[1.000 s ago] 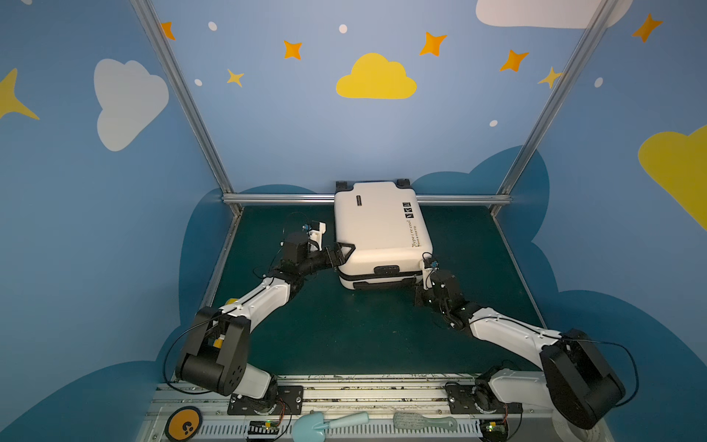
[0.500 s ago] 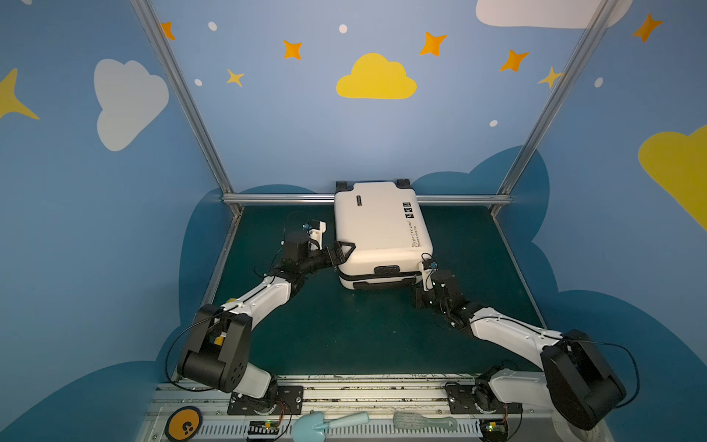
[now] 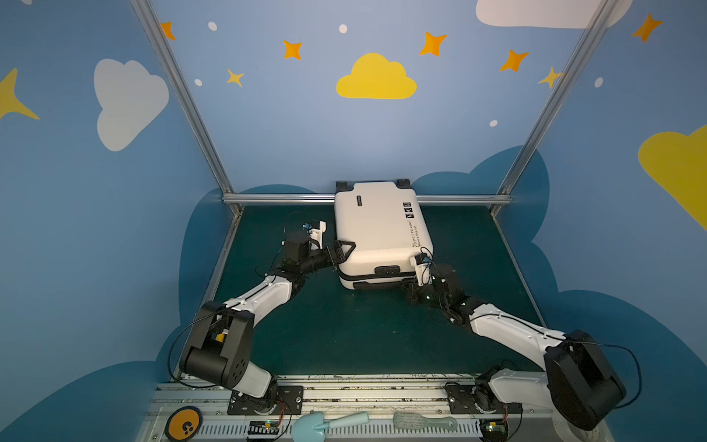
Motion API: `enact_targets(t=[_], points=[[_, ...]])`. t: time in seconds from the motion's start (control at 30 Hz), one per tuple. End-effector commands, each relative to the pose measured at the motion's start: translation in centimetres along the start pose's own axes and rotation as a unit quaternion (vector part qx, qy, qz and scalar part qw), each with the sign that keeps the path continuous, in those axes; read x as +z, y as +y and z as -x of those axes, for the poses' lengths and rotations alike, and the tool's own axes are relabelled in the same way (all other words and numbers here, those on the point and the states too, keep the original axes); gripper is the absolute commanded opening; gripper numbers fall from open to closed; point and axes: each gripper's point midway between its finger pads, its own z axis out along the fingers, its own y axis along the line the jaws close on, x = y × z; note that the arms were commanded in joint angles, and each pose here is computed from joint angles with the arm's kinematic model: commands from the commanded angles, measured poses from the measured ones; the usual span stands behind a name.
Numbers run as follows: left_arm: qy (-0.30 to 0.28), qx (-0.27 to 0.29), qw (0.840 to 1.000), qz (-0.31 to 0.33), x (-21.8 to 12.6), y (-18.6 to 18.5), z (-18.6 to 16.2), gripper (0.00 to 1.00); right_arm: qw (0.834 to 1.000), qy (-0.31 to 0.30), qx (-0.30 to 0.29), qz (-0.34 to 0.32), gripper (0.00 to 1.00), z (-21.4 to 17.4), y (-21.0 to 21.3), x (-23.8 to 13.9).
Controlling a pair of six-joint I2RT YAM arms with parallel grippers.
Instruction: Pack the luggage
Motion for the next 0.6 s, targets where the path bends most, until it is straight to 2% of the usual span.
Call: enact_targets(t=[0.0,0.2,0.37,0.57], points=[[0.046,-0.016,0.999,0.01,1.2,0.8,-2.7,1.0,0.999,-0.01,-0.006,0.036,0.0,1.3,2.3,0.4],[0.04,-0.009,0.999,0.016,0.9,0.6,-2.3,1.0,0.999,-0.014,-0.007,0.028,0.0,1.7,2.3,-0.3],[0.002,0.0,0.999,0.04,-1.6,1.4,-0.3,1.0,1.0,-0.01,0.019,0.0,0.02,1.4,0.3,-1.9],[-0.044,0.007,0.996,0.071,-5.0,2.8,0.4,1.0,0.997,-0.017,0.055,-0.045,0.34,1.1,-2.9,-4.4]])
